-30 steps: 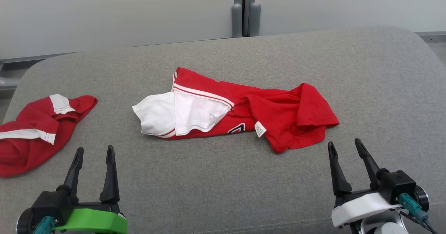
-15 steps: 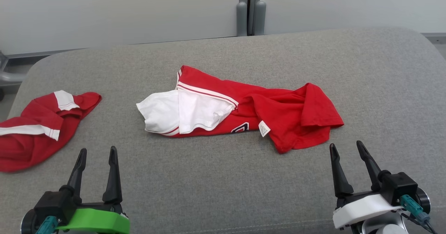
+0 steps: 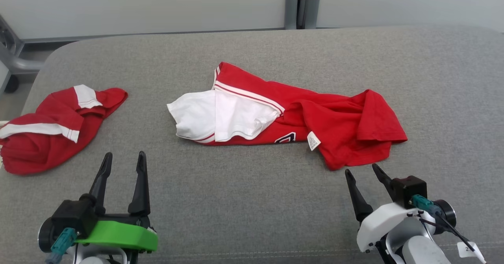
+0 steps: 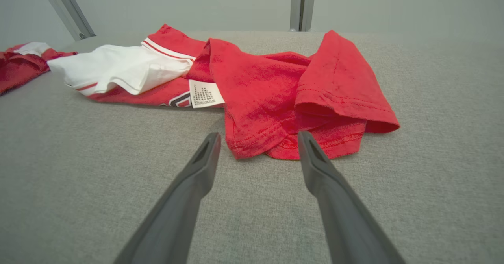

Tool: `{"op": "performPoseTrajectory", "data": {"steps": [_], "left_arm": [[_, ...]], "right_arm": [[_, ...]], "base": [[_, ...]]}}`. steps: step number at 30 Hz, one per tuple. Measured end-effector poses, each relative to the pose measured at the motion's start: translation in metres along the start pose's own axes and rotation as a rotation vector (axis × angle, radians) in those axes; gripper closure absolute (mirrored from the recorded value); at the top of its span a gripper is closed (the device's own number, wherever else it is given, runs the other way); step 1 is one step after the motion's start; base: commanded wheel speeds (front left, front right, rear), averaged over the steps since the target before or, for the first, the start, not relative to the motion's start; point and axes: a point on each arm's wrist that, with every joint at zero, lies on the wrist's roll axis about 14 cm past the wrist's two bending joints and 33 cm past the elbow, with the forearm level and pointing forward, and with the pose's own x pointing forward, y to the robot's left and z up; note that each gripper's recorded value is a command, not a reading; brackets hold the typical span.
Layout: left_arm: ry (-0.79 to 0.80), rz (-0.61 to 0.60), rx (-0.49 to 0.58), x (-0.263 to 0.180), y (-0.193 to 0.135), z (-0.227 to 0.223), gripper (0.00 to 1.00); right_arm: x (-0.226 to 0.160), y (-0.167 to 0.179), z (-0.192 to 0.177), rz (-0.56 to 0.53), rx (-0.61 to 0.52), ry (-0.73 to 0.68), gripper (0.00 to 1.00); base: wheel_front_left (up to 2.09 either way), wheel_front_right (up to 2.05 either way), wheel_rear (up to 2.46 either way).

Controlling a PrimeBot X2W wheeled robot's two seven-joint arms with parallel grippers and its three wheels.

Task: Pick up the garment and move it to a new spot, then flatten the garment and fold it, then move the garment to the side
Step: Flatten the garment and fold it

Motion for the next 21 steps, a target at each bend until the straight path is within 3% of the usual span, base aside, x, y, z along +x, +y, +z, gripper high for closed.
{"op": "performPoseTrajectory", "data": {"steps": [15, 16, 17, 18, 19, 21], "left_arm": [[0.031, 0.049, -0.015, 0.009, 0.014, -0.015, 0.00], [0.032, 0.054, -0.014, 0.010, 0.017, -0.016, 0.00], [0.035, 0.059, -0.011, 0.010, 0.019, -0.017, 0.00], [0.039, 0.064, -0.010, 0.010, 0.020, -0.018, 0.00], [0.042, 0.068, -0.007, 0.010, 0.022, -0.019, 0.00], [0.045, 0.070, -0.008, 0.010, 0.023, -0.020, 0.00]], "right_arm": [[0.057, 0.019, -0.057, 0.150, -0.111, 0.224, 0.03], [0.060, 0.020, -0.058, 0.154, -0.112, 0.225, 0.15], [0.062, 0.020, -0.061, 0.157, -0.112, 0.233, 0.51], [0.063, 0.021, -0.064, 0.160, -0.110, 0.243, 0.66], [0.065, 0.022, -0.065, 0.162, -0.109, 0.243, 1.00], [0.068, 0.020, -0.066, 0.158, -0.107, 0.244, 1.00]], "base": [[0.00, 0.00, 0.00], [0.00, 0.00, 0.00], [0.00, 0.00, 0.00], [0.00, 0.00, 0.00], [0.00, 0.00, 0.00], [0.00, 0.00, 0.00]]}}
